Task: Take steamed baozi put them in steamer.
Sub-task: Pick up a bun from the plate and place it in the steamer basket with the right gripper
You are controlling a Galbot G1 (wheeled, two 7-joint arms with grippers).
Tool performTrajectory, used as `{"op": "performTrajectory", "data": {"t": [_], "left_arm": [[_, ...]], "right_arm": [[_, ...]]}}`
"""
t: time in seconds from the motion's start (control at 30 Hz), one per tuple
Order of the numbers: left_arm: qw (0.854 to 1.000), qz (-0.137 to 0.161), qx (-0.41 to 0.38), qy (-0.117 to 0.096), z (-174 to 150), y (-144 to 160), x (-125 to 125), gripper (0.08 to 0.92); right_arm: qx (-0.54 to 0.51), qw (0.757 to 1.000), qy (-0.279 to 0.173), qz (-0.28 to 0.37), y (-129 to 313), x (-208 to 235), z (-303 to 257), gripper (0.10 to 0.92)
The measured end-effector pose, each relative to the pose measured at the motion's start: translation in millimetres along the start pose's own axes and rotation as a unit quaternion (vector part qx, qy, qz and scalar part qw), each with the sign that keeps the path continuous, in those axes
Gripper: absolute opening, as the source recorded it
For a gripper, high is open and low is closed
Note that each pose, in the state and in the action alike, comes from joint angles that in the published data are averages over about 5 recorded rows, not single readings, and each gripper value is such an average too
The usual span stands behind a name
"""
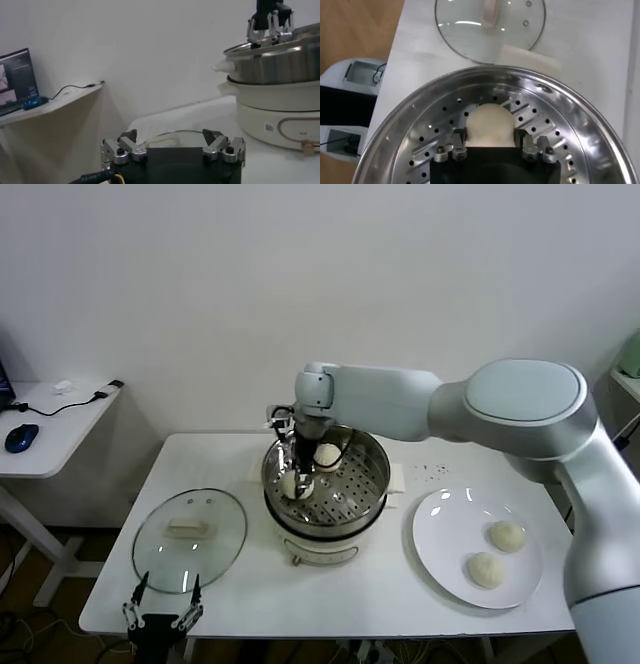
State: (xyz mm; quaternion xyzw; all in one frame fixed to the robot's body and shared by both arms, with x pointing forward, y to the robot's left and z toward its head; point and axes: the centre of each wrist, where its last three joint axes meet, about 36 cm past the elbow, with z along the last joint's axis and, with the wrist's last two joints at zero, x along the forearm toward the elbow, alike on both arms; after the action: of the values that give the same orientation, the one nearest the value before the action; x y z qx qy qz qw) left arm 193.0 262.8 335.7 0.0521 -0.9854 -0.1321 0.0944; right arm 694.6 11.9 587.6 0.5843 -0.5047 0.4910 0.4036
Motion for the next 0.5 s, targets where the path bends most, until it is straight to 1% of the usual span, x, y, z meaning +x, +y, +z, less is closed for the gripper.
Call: {"op": "performTrajectory", "data": {"t": [0.1,0.17,0.33,0.5], "left_arm": [[1.0,0.0,0.0,0.0,0.0,-0.1,0.0,0.823],[1.0,0.0,0.0,0.0,-0.1,-0.4,-0.1,0.823],[1.0,0.002,0.0,0.0,-0.6,-2.1,-0.7,0.823],[1.0,0.002,0.0,0.001,-0.1,-2.5,-0.5,0.823]], "right_arm": [[-0.001,1.0,0.003,0.001,0.7,0.2,0.4,0.781],[-0.001,1.0,0.004,0.002,1.2,2.1,1.2,0.81],[-0.003,1.0,0.001,0.01,1.9,14.9,7.6,0.822],[-0.002,1.0,-0.004,0.022,4.7,42.5,26.7,0.823]]}}
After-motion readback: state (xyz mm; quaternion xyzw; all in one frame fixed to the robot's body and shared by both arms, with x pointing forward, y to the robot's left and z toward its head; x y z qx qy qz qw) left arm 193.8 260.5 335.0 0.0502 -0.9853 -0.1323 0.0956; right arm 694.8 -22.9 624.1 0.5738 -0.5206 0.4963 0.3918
